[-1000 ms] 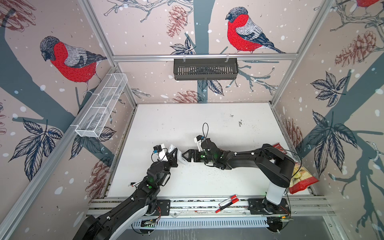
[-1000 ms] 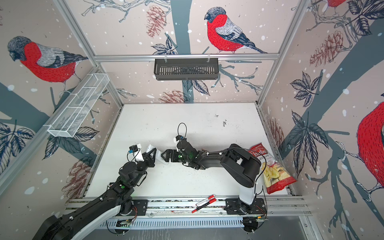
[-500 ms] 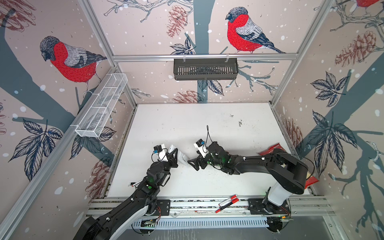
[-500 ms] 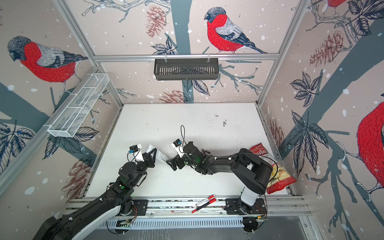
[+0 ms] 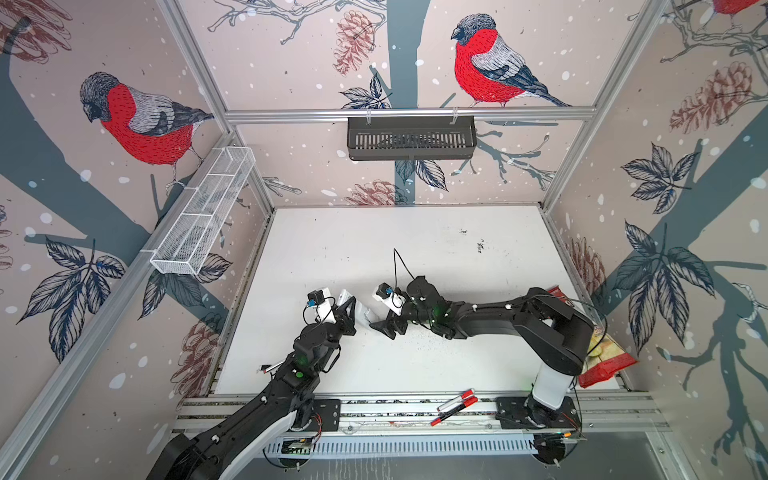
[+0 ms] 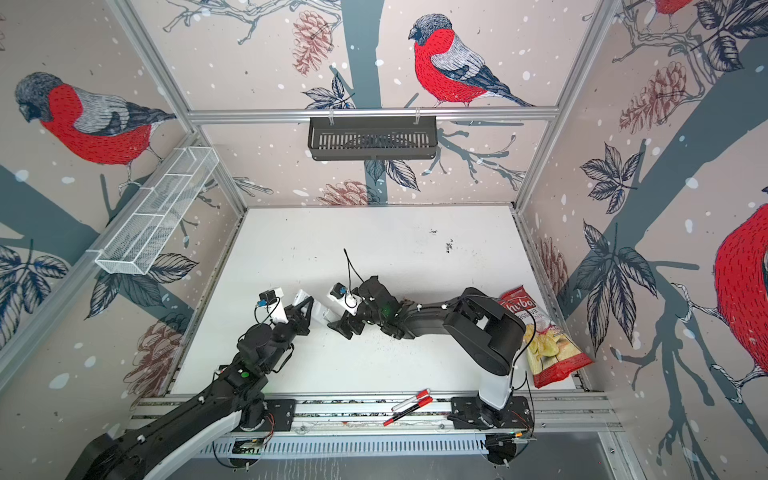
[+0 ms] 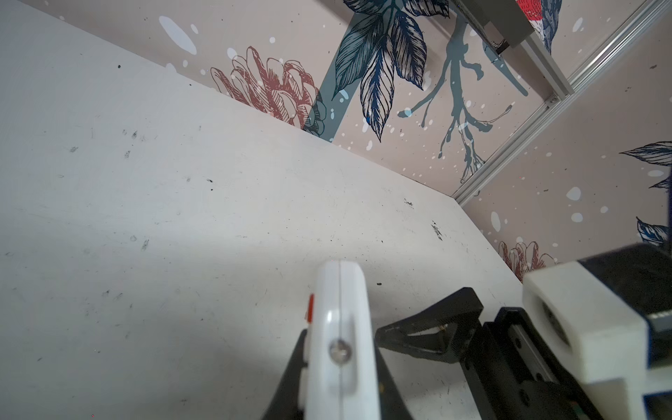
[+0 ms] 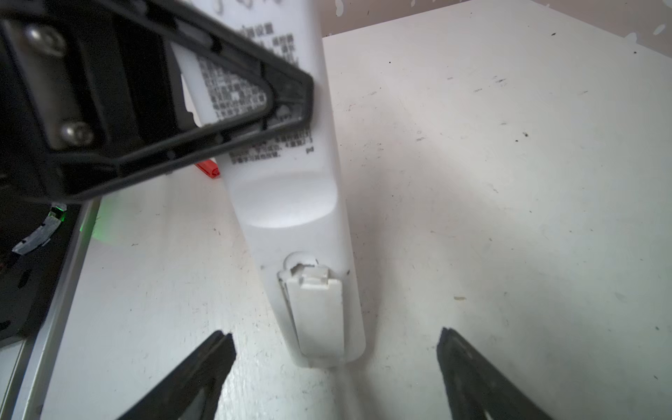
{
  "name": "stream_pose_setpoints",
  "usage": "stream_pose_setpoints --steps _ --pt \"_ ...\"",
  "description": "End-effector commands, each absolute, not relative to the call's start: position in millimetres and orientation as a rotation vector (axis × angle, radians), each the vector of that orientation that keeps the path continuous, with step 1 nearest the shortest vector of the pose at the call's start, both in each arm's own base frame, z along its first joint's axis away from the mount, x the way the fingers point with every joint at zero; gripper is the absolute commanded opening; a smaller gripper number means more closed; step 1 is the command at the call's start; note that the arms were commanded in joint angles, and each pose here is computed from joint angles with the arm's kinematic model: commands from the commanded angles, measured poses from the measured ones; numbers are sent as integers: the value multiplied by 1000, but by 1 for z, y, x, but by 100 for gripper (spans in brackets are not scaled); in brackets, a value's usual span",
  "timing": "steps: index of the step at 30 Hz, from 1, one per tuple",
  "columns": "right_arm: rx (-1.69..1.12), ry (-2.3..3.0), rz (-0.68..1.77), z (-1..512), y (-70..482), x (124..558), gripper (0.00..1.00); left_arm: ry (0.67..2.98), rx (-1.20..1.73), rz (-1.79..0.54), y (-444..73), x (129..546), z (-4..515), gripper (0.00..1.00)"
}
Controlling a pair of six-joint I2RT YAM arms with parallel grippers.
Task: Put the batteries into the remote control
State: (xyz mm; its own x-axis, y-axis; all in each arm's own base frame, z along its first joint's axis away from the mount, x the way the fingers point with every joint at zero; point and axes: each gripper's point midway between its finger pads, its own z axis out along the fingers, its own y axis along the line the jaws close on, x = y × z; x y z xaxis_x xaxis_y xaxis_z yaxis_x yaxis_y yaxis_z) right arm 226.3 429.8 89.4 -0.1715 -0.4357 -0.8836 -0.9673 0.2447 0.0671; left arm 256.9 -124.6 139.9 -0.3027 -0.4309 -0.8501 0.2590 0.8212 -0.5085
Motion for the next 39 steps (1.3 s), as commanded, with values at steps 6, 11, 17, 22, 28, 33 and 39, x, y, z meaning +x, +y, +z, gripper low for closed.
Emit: stream_pose_setpoints --steps 6,11,17,22,28,33,39 --pt "-1381 1722 912 86 445 224 88 1833 -108 -651 -119 243 98 0" --pt "-1372 1737 908 84 449 228 85 1831 -110 -650 -118 243 97 0" --pt "-1371 1755 909 82 452 232 78 1827 -110 -652 -118 243 99 0" --pt "-1361 1759 913 82 453 236 74 1829 -109 -652 -118 242 98 0" --pt "-1359 1768 917 81 452 238 70 1828 -110 -651 -118 243 98 0" --pt "-1357 1774 911 80 453 240 67 1830 -106 -652 -118 242 98 0" --pt "-1363 1767 927 83 456 239 67 1829 -104 -654 -119 242 98 0"
